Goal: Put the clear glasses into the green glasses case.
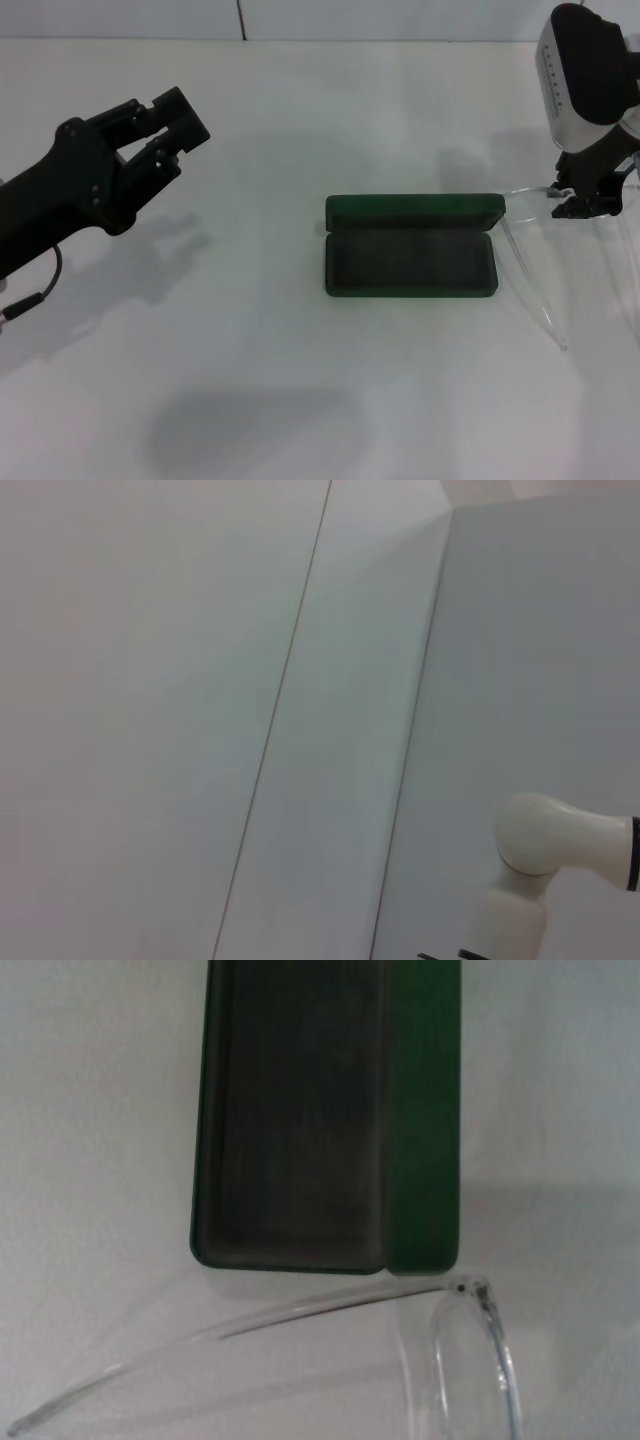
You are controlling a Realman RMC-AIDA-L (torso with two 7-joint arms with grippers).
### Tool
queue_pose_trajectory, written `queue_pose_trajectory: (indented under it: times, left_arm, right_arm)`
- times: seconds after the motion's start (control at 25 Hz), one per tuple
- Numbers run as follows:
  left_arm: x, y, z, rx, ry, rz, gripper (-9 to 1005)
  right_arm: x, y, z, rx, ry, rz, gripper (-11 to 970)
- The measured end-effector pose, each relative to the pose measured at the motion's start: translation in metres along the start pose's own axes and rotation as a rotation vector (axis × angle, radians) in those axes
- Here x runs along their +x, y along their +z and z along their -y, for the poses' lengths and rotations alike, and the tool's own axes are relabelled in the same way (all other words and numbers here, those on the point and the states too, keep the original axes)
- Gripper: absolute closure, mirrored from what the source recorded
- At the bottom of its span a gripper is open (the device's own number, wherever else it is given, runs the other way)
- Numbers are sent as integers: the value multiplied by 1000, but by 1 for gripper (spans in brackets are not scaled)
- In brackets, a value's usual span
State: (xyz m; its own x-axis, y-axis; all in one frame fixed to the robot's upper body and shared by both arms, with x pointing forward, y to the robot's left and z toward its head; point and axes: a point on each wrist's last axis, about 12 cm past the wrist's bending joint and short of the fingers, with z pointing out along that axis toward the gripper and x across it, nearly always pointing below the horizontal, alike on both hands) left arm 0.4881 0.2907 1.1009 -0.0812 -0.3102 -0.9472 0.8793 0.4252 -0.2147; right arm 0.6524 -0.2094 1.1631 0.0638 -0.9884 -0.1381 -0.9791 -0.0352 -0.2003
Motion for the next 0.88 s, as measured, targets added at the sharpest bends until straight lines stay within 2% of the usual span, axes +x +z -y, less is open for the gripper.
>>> queue_pose_trajectory:
  times: [0.32, 0.6, 0.88]
  left_arm:
    - [3, -2, 1, -9, -11, 0, 690]
    - [4, -4, 2, -15, -15, 2, 690]
    - [3, -3, 1, -12, -12, 6, 691]
  right_arm:
    - [-4, 2, -2, 3, -9, -13, 802]
    - [-3, 2, -7, -20, -18, -43, 841]
    - [5, -14, -17, -23, -17, -35, 842]
